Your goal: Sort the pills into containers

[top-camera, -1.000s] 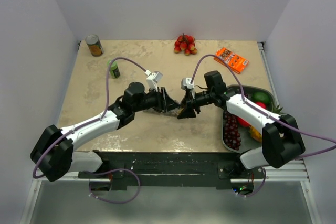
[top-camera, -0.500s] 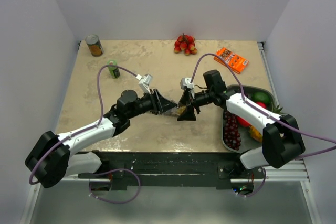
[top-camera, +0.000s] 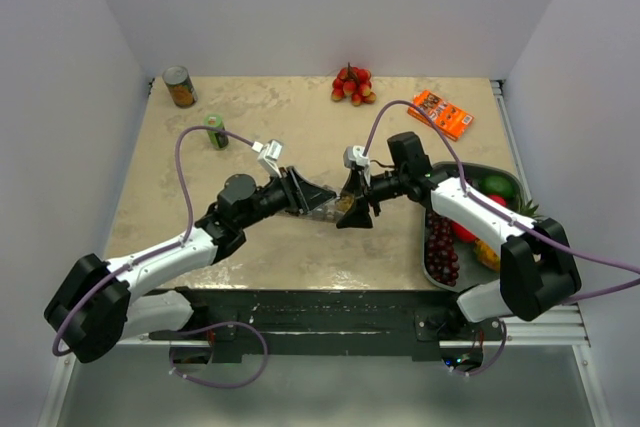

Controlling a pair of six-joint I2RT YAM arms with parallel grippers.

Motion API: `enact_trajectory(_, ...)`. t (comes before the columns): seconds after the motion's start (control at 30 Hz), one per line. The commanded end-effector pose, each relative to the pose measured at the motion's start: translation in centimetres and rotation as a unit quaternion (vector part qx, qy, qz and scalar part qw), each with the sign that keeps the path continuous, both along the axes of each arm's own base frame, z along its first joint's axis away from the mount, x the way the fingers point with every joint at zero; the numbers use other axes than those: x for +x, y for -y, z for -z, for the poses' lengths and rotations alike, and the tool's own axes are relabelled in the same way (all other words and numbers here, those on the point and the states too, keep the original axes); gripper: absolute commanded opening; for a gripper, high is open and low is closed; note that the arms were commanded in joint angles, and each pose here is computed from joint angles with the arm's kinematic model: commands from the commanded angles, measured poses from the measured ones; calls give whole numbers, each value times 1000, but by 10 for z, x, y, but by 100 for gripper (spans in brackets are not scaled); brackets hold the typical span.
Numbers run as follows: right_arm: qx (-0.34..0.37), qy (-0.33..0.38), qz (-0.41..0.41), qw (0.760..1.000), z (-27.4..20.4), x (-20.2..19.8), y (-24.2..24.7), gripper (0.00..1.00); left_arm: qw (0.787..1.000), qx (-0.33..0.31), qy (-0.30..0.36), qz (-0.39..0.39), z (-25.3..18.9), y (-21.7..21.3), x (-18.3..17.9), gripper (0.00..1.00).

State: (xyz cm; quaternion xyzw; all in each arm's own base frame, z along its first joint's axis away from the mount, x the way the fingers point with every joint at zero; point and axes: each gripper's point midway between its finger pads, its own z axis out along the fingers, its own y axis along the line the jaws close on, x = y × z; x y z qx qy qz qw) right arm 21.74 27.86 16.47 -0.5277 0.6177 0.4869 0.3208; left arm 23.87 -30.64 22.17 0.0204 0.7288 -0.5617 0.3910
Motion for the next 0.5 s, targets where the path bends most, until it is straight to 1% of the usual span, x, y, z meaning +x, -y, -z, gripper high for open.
enact_trajectory(0.0,30,20,-4,999,-23,3,-3,71,999,-31,24,8,-18,4,1,0)
enact_trajectory(0.07,36,18,0,999,-26,5,-2,71,999,-31,22,9,-16,5,1,0)
enact_trajectory(0.17,37,21,5,999,-27,6,0,67,999,-32,19,8,-13,4,0,0)
enact_trajectory(0.2,36,20,5,999,-27,6,0,61,999,-32,18,6,-13,4,1,0)
enact_trajectory(0.23,37,19,5,999,-27,7,0,52,999,-32,17,6,-12,4,1,0)
enact_trajectory(0.3,37,17,4,999,-26,6,-1,30,999,-33,18,6,-13,4,1,0)
enact_trajectory(0.33,37,16,3,999,-25,6,-1,8,999,-33,18,6,-13,4,1,0)
enact_trajectory(0.37,36,15,2,999,-25,6,-1,2,999,-36,21,7,-15,4,0,0)
enact_trajectory(0.4,36,15,2,999,-25,6,-1,0,999,-36,21,6,-15,4,1,0)
enact_trajectory(0.43,35,15,2,999,-25,6,-1,0,999,-39,25,11,-18,4,-1,9)
enact_trajectory(0.47,35,17,1,999,-25,6,0,0,998,-40,37,16,-21,4,-3,24)
